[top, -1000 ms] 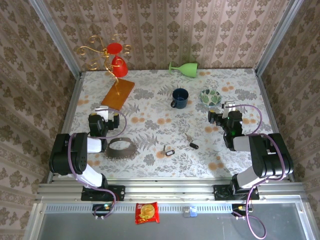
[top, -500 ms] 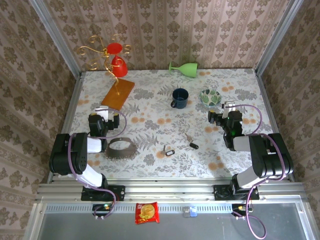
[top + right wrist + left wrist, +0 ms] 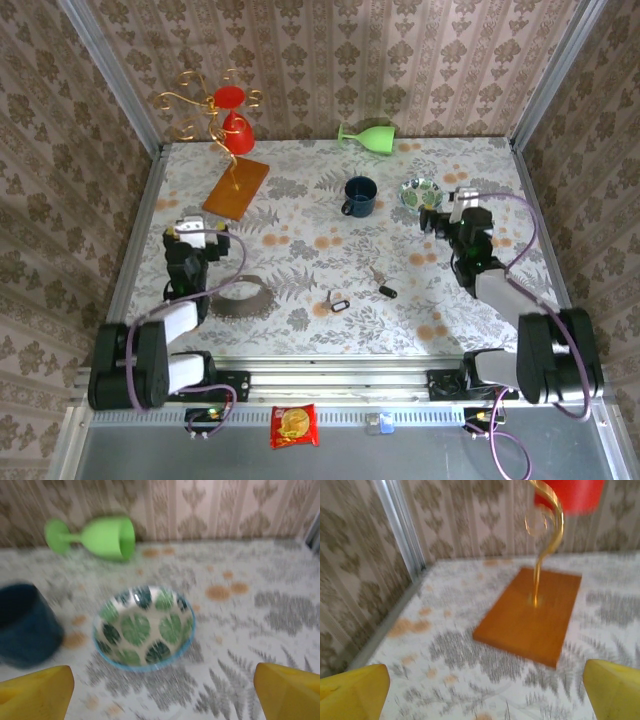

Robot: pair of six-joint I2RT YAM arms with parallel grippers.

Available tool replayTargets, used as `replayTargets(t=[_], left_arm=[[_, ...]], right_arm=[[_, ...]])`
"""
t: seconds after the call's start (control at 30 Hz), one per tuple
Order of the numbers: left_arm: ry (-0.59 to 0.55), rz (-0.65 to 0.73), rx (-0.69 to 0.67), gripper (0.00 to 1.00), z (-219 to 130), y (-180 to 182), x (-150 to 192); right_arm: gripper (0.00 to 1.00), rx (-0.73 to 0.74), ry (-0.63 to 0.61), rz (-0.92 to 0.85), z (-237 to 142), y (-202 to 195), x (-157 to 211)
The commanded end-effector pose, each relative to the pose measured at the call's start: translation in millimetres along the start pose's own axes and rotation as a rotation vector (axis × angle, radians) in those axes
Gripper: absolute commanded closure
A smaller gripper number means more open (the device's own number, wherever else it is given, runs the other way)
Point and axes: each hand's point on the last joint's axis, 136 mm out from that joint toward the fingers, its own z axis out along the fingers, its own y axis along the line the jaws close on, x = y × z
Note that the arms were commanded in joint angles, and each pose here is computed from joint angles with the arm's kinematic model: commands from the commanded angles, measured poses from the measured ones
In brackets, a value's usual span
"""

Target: Put the keys on the keyring

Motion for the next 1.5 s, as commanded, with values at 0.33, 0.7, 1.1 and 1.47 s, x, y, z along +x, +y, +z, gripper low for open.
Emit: replayTargets(t=[0.33, 0.7, 1.1, 1.47], left_arm=[[0.591, -0.355, -0.127, 0.06, -70, 10, 44], [0.998, -0.411, -0.111, 0.34, -96, -15, 115], [1.105, -0.317, -0.117, 0.55, -85, -15, 131], [1.168, -0.311, -0.126, 0.63, -91, -17, 143]], right_arm=[[0.18, -0.136, 0.347, 0.287, -56, 80, 40], [0.26, -0.172, 0.465, 0.350, -63, 110, 68], [0.27, -0.114, 0.453, 0.331, -63, 98, 72], [0.27, -0.096, 0.447, 0.327, -63, 94, 74]])
